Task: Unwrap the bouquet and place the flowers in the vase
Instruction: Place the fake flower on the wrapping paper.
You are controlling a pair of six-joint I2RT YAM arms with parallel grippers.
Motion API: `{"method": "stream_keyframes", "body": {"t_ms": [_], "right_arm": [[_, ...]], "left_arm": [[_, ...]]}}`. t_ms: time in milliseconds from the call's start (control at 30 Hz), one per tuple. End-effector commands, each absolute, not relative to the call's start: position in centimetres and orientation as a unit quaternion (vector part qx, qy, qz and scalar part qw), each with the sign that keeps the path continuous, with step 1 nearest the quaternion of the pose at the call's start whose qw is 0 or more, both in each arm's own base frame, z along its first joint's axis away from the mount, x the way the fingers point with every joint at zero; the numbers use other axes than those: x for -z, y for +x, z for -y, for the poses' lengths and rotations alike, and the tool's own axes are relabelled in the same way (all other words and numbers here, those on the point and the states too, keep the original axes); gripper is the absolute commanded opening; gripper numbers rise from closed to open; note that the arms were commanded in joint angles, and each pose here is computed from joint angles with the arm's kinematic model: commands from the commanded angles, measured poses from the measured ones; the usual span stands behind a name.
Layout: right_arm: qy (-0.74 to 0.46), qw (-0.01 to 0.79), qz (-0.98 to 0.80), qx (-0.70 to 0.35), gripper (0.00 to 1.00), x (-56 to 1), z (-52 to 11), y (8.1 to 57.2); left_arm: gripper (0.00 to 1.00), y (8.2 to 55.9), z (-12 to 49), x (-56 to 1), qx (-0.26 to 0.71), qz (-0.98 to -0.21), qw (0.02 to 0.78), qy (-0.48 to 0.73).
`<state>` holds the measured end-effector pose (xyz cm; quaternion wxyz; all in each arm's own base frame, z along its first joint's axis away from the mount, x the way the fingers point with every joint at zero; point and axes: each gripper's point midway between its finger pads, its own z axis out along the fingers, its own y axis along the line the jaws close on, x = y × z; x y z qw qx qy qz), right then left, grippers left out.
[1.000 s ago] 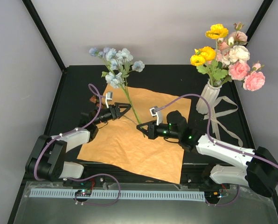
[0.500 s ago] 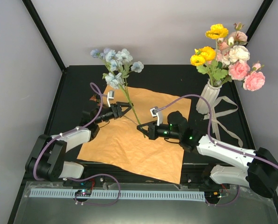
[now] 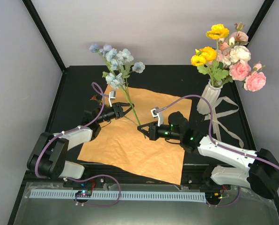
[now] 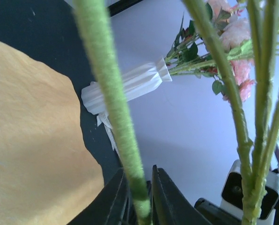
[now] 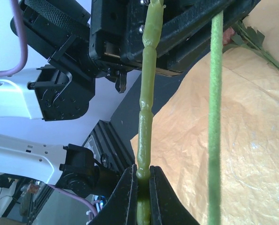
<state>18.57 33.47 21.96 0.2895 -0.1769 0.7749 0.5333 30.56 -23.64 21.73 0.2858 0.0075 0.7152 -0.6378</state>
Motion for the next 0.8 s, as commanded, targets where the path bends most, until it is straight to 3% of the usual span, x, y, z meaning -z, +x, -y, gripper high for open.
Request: {"method": "stream_keyframes", "body": {"t_ms": [0, 67, 500, 767], "right_arm": [[-0.184, 0.323, -0.761, -0.531, 0.01, -23.2, -33.4, 18.9], [-0.172, 0.338, -0.774, -0.507, 0.01, -22.5, -32.8, 19.8], [-0.123, 0.350, -0.845, -0.384, 0.01, -16.0, -30.4, 23.3], [-0.114, 0.403, -0.834, -0.360, 0.01, -18.9, -28.4, 23.8]], "left_arm": [[0.08, 30.4, 23.9, -23.7, 0.648, -0.696, 0.306, 0.034], [0.02, 30.0, 23.8, -23.8, 0.649, -0.695, 0.308, 0.036], [0.02, 27.9, 22.6, -24.5, 0.627, -0.705, 0.329, 0.036], [0.02, 29.5, 21.5, -18.7, 0.537, -0.790, 0.296, -0.023]]}}
